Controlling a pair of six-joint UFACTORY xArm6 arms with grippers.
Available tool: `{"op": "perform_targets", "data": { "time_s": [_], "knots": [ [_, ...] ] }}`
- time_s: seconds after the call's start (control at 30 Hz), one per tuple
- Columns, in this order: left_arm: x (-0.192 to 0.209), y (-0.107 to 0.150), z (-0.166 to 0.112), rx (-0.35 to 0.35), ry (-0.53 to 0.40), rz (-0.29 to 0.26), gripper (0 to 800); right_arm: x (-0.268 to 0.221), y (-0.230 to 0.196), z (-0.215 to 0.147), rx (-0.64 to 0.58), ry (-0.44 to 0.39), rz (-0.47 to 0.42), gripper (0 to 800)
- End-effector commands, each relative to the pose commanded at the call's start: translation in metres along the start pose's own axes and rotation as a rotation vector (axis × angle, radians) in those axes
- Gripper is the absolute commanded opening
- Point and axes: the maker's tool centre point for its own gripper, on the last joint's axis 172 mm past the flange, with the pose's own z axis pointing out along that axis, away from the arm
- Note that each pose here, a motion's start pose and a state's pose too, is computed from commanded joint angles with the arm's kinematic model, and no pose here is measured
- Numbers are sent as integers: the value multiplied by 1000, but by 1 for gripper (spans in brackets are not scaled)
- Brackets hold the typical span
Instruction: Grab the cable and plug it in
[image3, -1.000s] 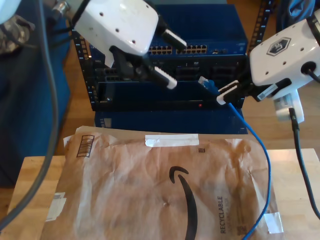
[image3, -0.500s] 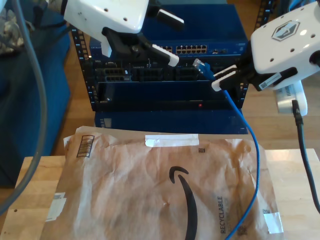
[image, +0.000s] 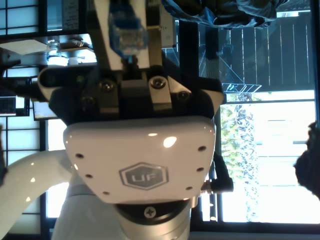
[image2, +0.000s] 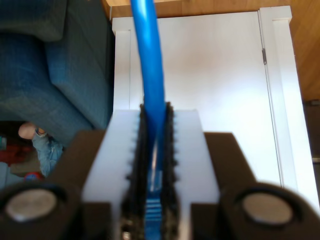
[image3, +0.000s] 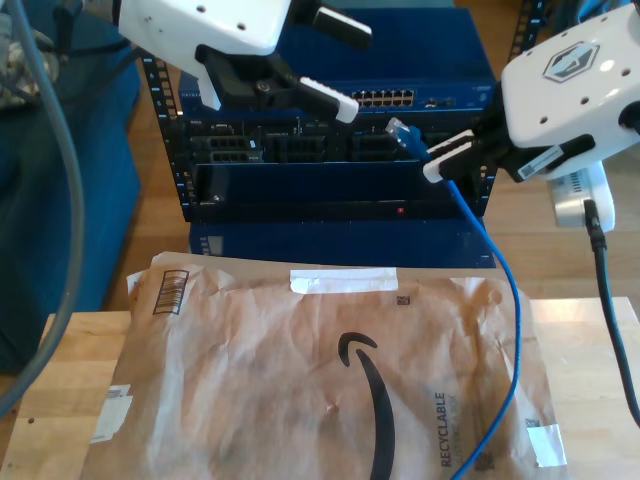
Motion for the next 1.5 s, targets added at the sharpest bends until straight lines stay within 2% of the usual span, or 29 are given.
{"op": "perform_targets", "data": {
  "time_s": [0.67,0.77,1.0,1.5],
  "knots": [
    [17,5,1,3,37,-16,800,-55,-8,-39,86,-34,-104,1],
    [23,5,1,3,57,-14,800,-58,-10,-40,85,-40,-104,1],
    [26,10,0,-12,69,39,800,-53,-11,-35,73,-35,-93,1],
    [26,11,0,-13,70,39,799,-26,-11,-13,24,-29,-32,1]
  ]
}}
